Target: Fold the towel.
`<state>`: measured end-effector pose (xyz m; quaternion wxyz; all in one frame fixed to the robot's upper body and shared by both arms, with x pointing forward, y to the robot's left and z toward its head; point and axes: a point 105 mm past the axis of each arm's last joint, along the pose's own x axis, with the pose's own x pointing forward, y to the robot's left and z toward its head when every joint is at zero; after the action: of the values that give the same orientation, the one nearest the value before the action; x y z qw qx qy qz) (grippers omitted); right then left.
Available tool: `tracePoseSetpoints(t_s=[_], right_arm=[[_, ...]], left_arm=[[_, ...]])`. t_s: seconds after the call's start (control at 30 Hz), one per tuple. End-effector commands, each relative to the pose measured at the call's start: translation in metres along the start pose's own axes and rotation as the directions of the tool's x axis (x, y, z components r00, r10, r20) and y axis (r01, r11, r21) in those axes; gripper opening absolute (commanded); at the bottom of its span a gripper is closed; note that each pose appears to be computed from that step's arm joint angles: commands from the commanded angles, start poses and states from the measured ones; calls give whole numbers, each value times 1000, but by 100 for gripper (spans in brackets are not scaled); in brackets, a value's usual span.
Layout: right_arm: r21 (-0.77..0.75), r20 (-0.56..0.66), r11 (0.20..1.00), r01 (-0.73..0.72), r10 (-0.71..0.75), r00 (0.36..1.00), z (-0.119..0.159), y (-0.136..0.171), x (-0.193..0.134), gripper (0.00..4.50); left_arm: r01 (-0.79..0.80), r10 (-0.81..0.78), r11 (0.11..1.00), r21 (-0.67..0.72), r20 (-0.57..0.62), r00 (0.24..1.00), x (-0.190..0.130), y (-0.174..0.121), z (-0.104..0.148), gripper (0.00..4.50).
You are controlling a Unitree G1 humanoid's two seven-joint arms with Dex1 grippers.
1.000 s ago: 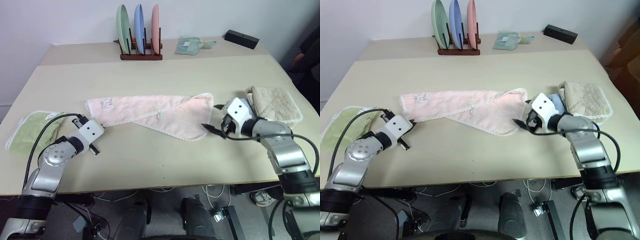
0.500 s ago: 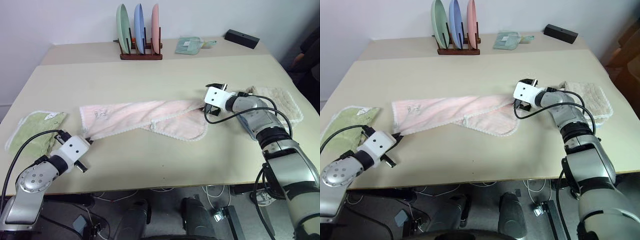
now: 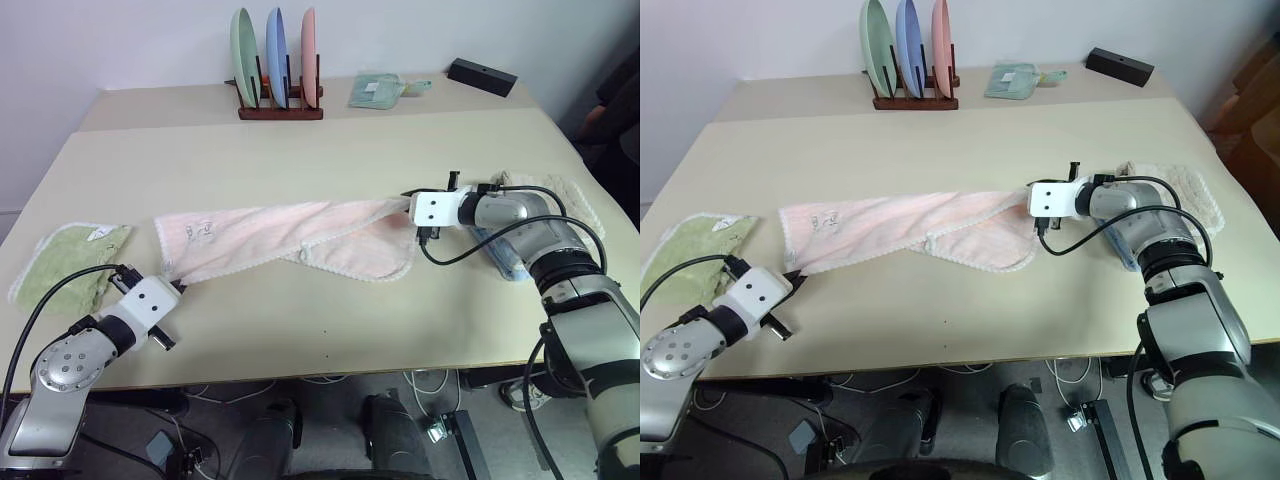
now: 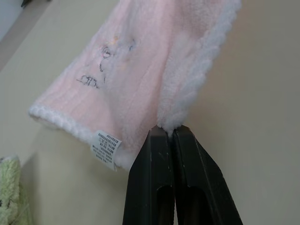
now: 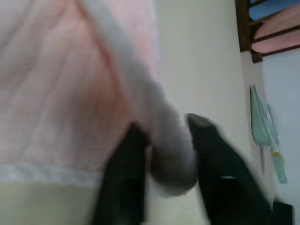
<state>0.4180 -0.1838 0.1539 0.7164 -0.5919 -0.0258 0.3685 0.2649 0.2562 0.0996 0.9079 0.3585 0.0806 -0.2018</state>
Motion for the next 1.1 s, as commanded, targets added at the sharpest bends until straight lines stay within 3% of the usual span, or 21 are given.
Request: tracePoseSetpoints(t_s=[0.03, 0.2, 0.33, 0.43, 0.5, 0.67, 0.73, 0.83, 1.0, 1.1], right_arm=[[-19, 50, 999, 49, -48, 998, 10, -16, -10, 3], [-13, 55, 996, 83, -82, 995, 13, -25, -16, 3], [13, 46, 976, 219, -219, 975, 18, -67, -25, 3], [-11, 15, 926, 376, -376, 926, 25, -119, -40, 3], [-36, 10, 859, 510, -510, 860, 36, -162, -59, 3], [-23, 73, 777, 628, -626, 777, 59, -206, -87, 3], [-2, 113, 793, 609, -605, 788, 66, -206, -91, 3], [33, 177, 870, 493, -490, 853, 69, -180, -85, 3], [89, 214, 980, 177, -193, 958, 59, -101, -72, 3], [148, 194, 988, -31, 2, 981, 51, -51, -80, 3]], left_arm=[[-17, 17, 1000, 25, 12, 1000, 0, 10, 5, 0], [-51, 51, 999, 5, 56, 997, 5, 26, 15, 0], [-138, 136, 990, 6, 126, 983, 20, 64, 35, 0], [-292, 282, 956, 17, 213, 935, 35, 122, 67, 0], [-440, 421, 898, -1, 295, 858, 36, 175, 101, 0], [-572, 544, 818, -55, 395, 740, 18, 233, 143, 0], [-553, 528, 830, -67, 414, 742, 11, 236, 147, 0], [-450, 432, 891, -56, 410, 804, 5, 217, 131, 0], [-207, 207, 978, -34, 312, 927, -7, 156, 89, 0], [-68, 81, 996, -65, 224, 971, -21, 120, 67, 0]])
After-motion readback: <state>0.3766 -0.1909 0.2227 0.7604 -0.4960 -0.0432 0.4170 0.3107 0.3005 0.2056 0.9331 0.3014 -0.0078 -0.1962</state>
